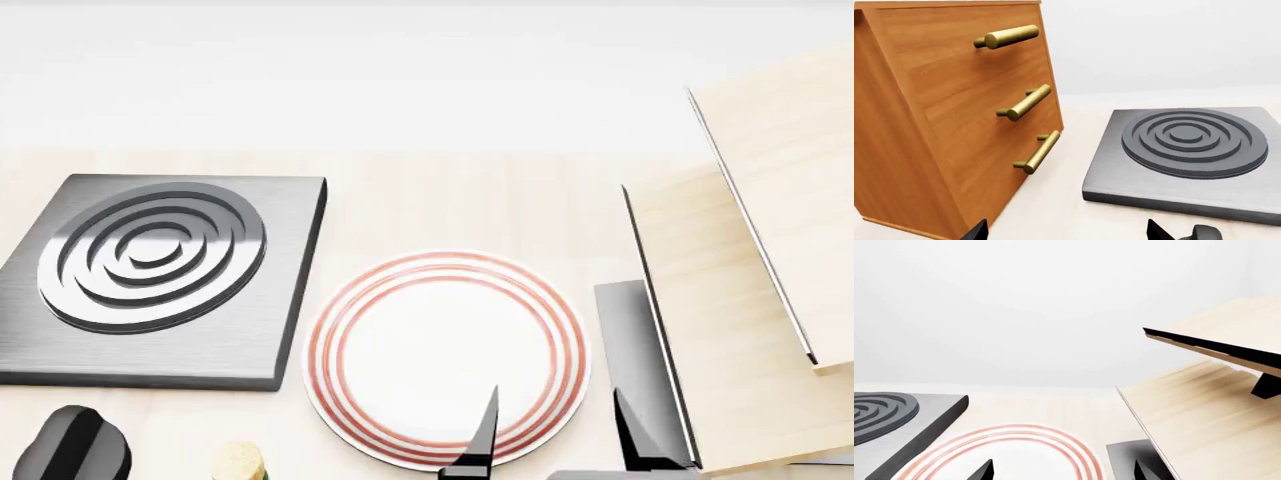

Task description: Pick up the akita bowl and put it on the plate.

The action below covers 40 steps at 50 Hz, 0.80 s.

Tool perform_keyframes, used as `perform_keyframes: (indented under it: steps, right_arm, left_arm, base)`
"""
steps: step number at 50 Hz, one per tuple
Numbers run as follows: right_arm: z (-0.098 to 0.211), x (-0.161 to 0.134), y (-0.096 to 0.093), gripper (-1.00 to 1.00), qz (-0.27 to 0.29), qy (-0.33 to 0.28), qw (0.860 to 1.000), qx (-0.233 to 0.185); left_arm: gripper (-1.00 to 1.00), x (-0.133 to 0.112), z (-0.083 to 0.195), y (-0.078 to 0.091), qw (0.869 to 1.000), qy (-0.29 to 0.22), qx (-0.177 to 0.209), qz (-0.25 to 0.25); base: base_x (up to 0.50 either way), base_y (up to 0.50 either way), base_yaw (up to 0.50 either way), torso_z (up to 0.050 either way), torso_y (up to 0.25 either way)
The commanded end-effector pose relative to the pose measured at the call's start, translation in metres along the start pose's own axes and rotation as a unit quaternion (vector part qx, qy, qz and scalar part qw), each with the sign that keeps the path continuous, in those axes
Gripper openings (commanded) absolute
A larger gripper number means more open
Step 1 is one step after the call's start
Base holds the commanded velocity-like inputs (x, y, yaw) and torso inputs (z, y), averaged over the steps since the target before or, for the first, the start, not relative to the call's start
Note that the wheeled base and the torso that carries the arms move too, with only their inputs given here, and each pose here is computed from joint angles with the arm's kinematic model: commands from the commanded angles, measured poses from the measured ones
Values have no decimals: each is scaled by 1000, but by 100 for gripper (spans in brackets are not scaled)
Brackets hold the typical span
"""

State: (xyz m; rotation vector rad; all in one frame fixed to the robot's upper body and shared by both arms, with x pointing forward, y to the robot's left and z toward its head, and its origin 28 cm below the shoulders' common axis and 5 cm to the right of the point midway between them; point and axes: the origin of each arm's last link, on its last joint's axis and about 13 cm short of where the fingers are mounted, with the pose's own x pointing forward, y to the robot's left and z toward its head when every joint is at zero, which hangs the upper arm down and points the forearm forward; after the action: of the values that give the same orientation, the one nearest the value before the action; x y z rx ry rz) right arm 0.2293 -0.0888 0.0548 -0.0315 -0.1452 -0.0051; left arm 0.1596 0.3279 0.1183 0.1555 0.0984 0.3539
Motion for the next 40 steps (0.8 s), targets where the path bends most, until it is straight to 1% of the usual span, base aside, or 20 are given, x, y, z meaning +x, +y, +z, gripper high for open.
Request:
perform_keyframes:
  steps: [1,5,6,11,13,14,18,19,29,31,32,33,40]
  right_arm:
    - [-1,0,0,100,0,1,1000,1]
    - [-1,0,1,100,0,1,1000,-1]
    - [-1,0,0,100,0,1,1000,1]
    - [-2,0,0,100,0,3,1000,0]
    - [-2,0,0,100,0,2,1000,0]
    - [-2,0,0,100,1,2,1000,0]
    - [-2,0,1,100,1,3,1000,0]
    - [-2,0,1,100,1,3,1000,1]
    - [-3,1,1,100,1,5,1000,-1]
    - [-3,1,1,100,1,5,1000,0]
    - [-3,1,1,100,1,5,1000,0]
    - [-3,1,1,100,1,5,1000,-1]
    - [-4,1,2,100,2,6,1000,-1]
  left_arm:
    - [100,-1,-2,1,1000,8,2,-9]
    - [100,-1,-3,2,1000,13,6,-14]
    - [100,-2,-3,1,1000,17,5,-25]
    - [100,1,-4,1,1000,20,9,-17]
    - [100,0,-4,1,1000,21,7,-22]
    - [100,0,-3,2,1000,18,10,-15]
    - [100,-2,-1,4,1000,17,9,-16]
    - [100,-3,0,5,1000,16,14,-13]
    - [100,-5,0,9,1000,20,4,-13]
    - [100,-5,-1,9,1000,22,1,-17]
    - [100,-5,-2,9,999,29,-6,-28]
    - [100,-5,-3,9,999,26,-3,-22]
    - [100,-3,-7,8,999,38,-6,-25]
  base:
    - [0,0,0,0,0]
    - [0,0,0,0,0]
    - [0,0,0,0,0]
    - [0,0,0,0,0]
    - [0,0,0,0,0]
    - [0,0,0,0,0]
    - [0,0,0,0,0]
    - [0,0,0,0,0]
    - [0,0,0,0,0]
    - [0,0,0,0,0]
    - [0,0,0,0,0]
    - [0,0,0,0,0]
    - [0,0,0,0,0]
